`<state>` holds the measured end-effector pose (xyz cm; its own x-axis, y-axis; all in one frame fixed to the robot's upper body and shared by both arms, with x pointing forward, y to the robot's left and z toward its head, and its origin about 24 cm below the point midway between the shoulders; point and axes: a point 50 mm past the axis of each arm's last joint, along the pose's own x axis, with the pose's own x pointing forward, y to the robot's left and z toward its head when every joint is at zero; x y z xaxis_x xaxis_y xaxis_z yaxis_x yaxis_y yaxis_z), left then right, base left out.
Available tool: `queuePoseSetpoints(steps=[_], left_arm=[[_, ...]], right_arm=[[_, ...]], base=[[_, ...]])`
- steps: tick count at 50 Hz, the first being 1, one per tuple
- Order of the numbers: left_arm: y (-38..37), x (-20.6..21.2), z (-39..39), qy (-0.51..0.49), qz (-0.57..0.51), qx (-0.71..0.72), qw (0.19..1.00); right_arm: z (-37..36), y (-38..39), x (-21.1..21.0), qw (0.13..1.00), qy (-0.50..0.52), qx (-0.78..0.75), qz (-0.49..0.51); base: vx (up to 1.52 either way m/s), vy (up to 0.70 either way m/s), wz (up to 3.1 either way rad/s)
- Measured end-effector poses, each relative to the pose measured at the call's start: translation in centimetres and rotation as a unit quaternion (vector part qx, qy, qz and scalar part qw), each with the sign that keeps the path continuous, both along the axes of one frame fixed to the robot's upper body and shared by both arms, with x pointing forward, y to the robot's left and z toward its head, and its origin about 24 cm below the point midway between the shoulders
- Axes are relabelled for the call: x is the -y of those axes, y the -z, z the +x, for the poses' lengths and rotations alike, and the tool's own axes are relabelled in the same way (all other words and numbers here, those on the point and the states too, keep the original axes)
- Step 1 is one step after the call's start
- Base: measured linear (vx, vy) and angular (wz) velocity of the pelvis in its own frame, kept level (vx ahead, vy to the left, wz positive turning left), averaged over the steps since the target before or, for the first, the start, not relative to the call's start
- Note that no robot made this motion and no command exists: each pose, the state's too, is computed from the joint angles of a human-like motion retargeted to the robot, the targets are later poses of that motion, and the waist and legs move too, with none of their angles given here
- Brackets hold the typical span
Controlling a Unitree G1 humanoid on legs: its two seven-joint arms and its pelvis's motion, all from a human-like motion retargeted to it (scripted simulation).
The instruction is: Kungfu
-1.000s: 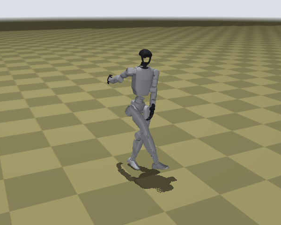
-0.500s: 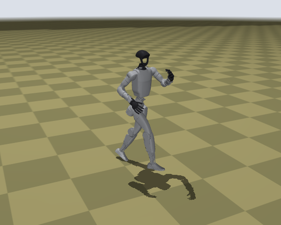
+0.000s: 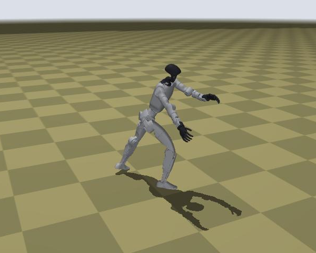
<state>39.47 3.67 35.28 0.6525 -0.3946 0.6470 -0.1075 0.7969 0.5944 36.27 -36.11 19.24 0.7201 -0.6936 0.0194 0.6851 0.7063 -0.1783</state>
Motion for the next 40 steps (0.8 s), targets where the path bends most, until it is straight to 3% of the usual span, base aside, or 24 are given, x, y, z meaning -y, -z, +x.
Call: queuePoseSetpoints(steps=[3, 10, 15, 17, 20, 23, 25, 26, 27, 28, 30, 32, 34, 37, 40], left_arm=[[0.8, 0.1, 0.3, 0.000, 0.009, -0.024, 1.000], [1.6, -0.3, 0.2, -0.047, 0.052, 0.046, 0.996], [4.1, -0.5, 0.8, -0.020, 0.079, -0.048, 0.996], [8.9, -0.9, 0.6, 0.000, 0.089, -0.090, 0.992], [21.2, -0.9, -0.9, -0.028, 0.055, -0.209, 0.976], [37.8, -4.3, -6.7, -0.149, 0.099, -0.511, 0.841], [45.6, -9.2, -14.3, -0.183, 0.182, -0.720, 0.644], [47.3, -11.4, -17.2, -0.187, 0.205, -0.773, 0.571], [48.6, -13.1, -19.9, -0.195, 0.210, -0.808, 0.514], [49.5, -14.0, -21.9, -0.215, 0.191, -0.816, 0.501], [50.4, -14.4, -24.1, -0.258, 0.107, -0.805, 0.524], [50.5, -13.7, -24.2, -0.265, 0.016, -0.776, 0.573], [50.3, -13.4, -23.6, -0.259, -0.032, -0.751, 0.607], [50.3, -13.7, -23.8, -0.259, -0.033, -0.748, 0.610], [50.2, -14.9, -23.7, -0.271, -0.009, -0.744, 0.611]], right_arm=[[0.2, -2.3, 0.4, 0.998, -0.054, 0.034, 0.002], [-1.5, -7.2, 2.6, 0.989, -0.022, 0.108, -0.100], [-5.1, -9.0, 4.8, 0.983, -0.030, 0.116, -0.138], [-4.1, -5.4, 2.7, 0.986, -0.022, 0.128, -0.106], [-2.6, 3.2, -3.8, 0.983, -0.038, 0.177, -0.025], [-2.4, 16.2, -12.0, 0.982, -0.124, 0.034, 0.139], [-6.6, 25.9, -18.6, 0.877, -0.274, -0.267, 0.292], [-9.8, 28.0, -19.6, 0.746, -0.404, -0.435, 0.301], [-13.2, 29.0, -19.5, 0.606, -0.469, -0.558, 0.319], [-14.9, 29.5, -20.0, 0.508, -0.523, -0.612, 0.306], [-17.0, 30.2, -21.9, 0.396, -0.608, -0.633, 0.270], [-17.6, 31.1, -23.1, 0.415, -0.623, -0.626, 0.216], [-17.3, 32.0, -23.1, 0.503, -0.589, -0.609, 0.172], [-16.7, 32.6, -22.1, 0.627, -0.512, -0.570, 0.140], [-16.1, 32.4, -22.1, 0.666, -0.503, -0.530, 0.147]], base=[[-0.10, -0.06, 0.59], [-0.12, 0.02, 0.53], [-0.17, 0.00, 0.96], [-0.13, 0.03, 0.66], [-0.04, 0.15, -0.01], [-0.09, 0.13, 0.06], [-0.11, 0.10, 0.98], [-0.05, 0.12, 1.15], [0.00, 0.11, 1.04], [0.04, 0.09, 0.91], [0.04, 0.05, 0.86], [-0.08, 0.09, 1.05], [-0.01, 0.27, 0.98], [0.07, 0.15, 0.38], [0.15, 0.05, -0.10]])
